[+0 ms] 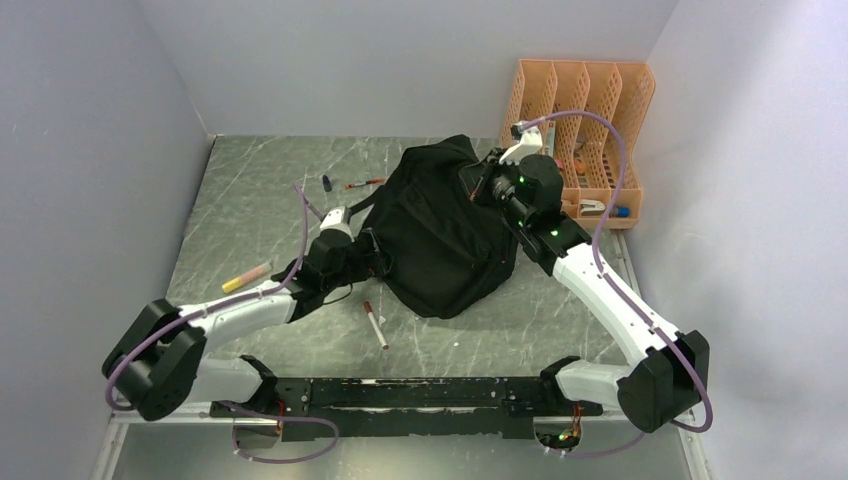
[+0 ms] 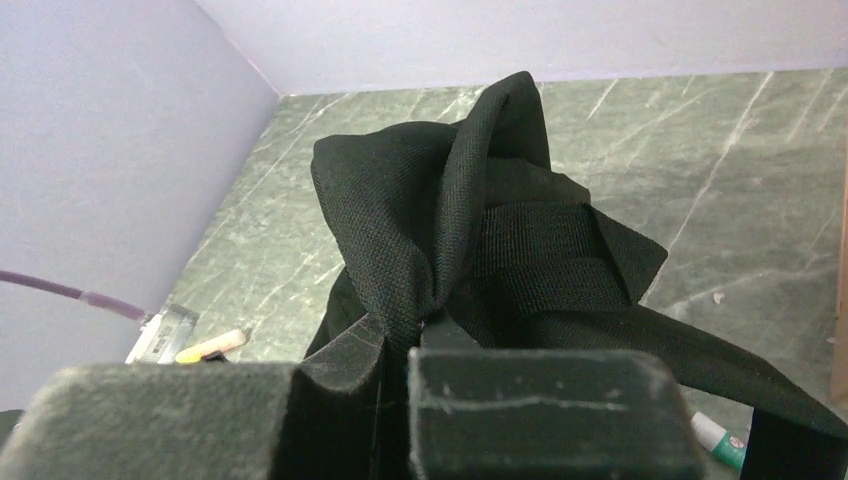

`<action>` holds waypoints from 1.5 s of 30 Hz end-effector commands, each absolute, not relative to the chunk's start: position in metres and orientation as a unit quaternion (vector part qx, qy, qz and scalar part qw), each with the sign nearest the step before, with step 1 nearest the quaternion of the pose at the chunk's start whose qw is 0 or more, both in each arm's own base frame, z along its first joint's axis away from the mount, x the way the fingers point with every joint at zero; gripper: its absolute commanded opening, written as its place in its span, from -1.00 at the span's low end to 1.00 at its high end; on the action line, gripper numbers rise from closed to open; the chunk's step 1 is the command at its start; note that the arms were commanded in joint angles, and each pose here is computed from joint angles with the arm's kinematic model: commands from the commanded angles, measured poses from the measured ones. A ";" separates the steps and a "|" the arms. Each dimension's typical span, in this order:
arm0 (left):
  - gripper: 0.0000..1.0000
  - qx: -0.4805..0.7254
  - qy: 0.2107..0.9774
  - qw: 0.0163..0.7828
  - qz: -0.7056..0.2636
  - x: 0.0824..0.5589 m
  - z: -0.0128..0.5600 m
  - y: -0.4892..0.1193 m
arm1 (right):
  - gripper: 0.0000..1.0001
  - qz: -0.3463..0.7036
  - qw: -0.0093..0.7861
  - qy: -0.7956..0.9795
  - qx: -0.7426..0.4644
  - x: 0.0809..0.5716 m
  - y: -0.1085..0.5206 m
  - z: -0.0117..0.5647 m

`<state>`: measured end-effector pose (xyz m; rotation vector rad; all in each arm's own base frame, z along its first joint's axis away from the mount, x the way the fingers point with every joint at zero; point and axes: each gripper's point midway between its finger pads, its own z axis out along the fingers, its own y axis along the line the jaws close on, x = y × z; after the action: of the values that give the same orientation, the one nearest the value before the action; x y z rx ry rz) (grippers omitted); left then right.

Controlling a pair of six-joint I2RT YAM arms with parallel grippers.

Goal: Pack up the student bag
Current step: Adjust the student bag at the center of the board.

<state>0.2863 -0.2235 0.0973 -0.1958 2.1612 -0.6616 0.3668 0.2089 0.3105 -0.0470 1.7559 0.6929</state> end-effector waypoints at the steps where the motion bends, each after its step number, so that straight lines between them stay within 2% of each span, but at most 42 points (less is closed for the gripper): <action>1: 0.78 -0.095 0.837 0.418 -0.339 0.301 0.105 -0.252 | -1.00 0.317 0.600 0.734 -0.008 0.361 0.209 0.324; 5: 0.38 -0.108 0.850 0.389 -0.340 0.308 0.088 -0.258 | -1.00 0.307 0.600 0.738 -0.011 0.358 0.205 0.322; 11: -0.50 -0.130 0.866 0.370 -0.311 0.327 0.077 -0.237 | -1.00 0.269 0.589 0.761 -0.032 0.351 0.196 0.308; 14: -0.88 -0.144 0.874 0.368 -0.282 0.339 0.078 -0.215 | -1.00 0.263 0.573 0.774 -0.059 0.347 0.198 0.296; 22: -0.90 -0.169 0.879 0.399 -0.200 0.362 0.096 -0.153 | -1.00 0.261 0.502 0.820 -0.085 0.340 0.208 0.243; 28: -0.90 -0.180 0.882 0.408 -0.150 0.374 0.103 -0.118 | -0.89 0.216 0.444 0.864 -0.094 0.346 0.204 0.191; 33: -0.90 -0.177 0.886 0.412 -0.122 0.382 0.110 -0.103 | -0.52 0.144 0.429 0.889 -0.073 0.355 0.182 0.163; 38: -0.90 -0.153 0.895 0.408 -0.092 0.390 0.111 -0.097 | -0.24 0.055 0.439 0.895 -0.047 0.364 0.149 0.163; 45: -0.90 -0.130 0.893 0.426 -0.063 0.399 0.121 -0.089 | -0.08 0.013 0.479 0.878 0.009 0.363 0.111 0.192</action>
<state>0.3761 -0.1158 0.0981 -0.3388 2.3253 -0.3057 0.3624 0.1422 0.1619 -0.0811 2.2203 0.1361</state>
